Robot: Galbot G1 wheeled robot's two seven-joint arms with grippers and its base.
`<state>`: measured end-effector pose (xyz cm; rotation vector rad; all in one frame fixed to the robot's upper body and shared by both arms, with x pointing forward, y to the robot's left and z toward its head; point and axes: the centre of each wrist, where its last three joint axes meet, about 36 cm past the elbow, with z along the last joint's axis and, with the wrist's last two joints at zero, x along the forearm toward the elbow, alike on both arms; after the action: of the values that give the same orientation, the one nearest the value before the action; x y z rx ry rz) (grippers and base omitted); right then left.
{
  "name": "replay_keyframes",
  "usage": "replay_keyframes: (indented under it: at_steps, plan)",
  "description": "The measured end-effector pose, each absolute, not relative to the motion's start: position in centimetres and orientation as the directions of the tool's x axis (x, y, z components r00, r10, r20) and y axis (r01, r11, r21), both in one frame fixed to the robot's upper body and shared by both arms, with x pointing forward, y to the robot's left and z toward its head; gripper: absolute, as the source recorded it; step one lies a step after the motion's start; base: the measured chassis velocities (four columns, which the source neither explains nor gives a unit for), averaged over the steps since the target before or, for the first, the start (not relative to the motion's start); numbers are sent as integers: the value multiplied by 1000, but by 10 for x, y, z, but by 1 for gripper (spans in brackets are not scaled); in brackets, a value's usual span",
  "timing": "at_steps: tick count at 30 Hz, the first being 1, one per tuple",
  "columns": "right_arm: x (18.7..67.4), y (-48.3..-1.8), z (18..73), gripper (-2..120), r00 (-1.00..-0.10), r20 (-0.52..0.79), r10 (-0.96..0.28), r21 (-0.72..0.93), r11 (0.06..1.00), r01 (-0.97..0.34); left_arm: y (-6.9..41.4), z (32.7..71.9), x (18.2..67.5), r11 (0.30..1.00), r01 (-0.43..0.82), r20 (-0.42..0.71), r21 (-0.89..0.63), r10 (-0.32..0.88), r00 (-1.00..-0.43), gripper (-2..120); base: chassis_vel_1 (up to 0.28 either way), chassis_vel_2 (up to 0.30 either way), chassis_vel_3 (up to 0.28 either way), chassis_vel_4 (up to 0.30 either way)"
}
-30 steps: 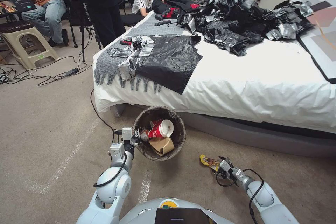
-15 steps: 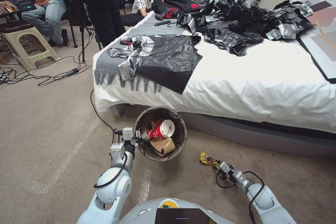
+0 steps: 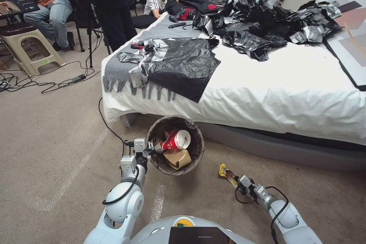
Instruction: Pick up the trash bin, then pick up the garbage from the floor and place it into the trash bin.
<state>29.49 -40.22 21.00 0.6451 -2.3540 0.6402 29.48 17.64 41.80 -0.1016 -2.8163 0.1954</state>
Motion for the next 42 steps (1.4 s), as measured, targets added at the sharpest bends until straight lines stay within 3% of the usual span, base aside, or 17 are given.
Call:
replay_keyframes:
  at_steps: [12,20,26,34,42]
  plan:
    - [294,-399,209,0,-722,630,-284,-276,788,-551,176,421,295,988,55,297,-146,97,-950,0,0,0,0,0]
    - [292,-386,214,0,-820,507,-266,-267,856,-442,175,419,294,988,60,304,-144,102,-947,0,0,0,0,0]
    - [290,-373,224,0,-901,372,-225,-230,918,-324,177,418,295,988,59,307,-141,100,-947,0,0,0,0,0]
    - [287,-360,250,0,-953,209,-220,-178,949,-259,176,418,295,988,57,307,-143,99,-946,0,0,0,0,0]
    - [293,-330,303,0,-956,-111,-271,-62,962,-266,174,419,294,987,63,308,-147,106,-945,0,0,0,0,0]
